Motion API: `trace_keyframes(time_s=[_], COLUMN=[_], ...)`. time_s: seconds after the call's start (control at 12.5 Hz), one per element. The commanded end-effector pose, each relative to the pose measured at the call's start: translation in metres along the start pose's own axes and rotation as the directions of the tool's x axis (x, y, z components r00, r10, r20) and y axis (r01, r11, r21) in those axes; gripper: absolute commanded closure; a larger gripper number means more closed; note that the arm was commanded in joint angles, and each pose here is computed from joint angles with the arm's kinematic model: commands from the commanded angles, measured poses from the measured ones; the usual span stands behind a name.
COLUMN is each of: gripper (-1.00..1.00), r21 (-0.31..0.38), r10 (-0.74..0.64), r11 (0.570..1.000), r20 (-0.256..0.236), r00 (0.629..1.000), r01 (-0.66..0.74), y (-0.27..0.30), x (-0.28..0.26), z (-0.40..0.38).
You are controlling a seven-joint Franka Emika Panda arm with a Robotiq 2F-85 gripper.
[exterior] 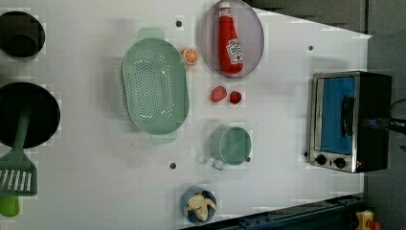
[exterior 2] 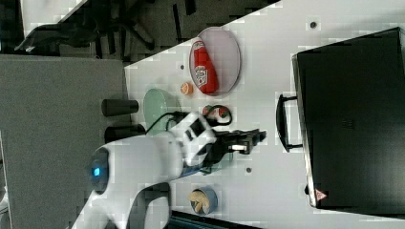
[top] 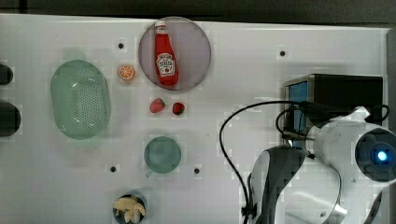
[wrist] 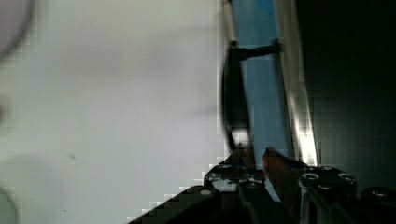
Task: Flap open oven.
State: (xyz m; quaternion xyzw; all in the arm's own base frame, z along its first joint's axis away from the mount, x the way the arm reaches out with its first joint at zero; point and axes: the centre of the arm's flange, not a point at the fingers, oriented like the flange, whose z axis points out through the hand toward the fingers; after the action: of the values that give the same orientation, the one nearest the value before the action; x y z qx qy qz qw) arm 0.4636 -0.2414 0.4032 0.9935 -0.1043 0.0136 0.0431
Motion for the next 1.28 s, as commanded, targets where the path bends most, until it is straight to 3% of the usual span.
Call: trace_keyframes(time_s=[0.08,0.8,1.28], gripper=[0.65,0.65,0.65], r21=[-0.020,-0.078,-0.073], r10=[-0.045,-0.060,-0.112], r11=[0.999,0.995,0.991], r20=[-0.030,0.023,0.045], r00=[0.999,0.998,0.993], r01=[0.045,0.061,0.115], y=[0.010,0.008,-0.021], x=[0.004,0.019,0.024], z=[0.005,0.081,0.092])
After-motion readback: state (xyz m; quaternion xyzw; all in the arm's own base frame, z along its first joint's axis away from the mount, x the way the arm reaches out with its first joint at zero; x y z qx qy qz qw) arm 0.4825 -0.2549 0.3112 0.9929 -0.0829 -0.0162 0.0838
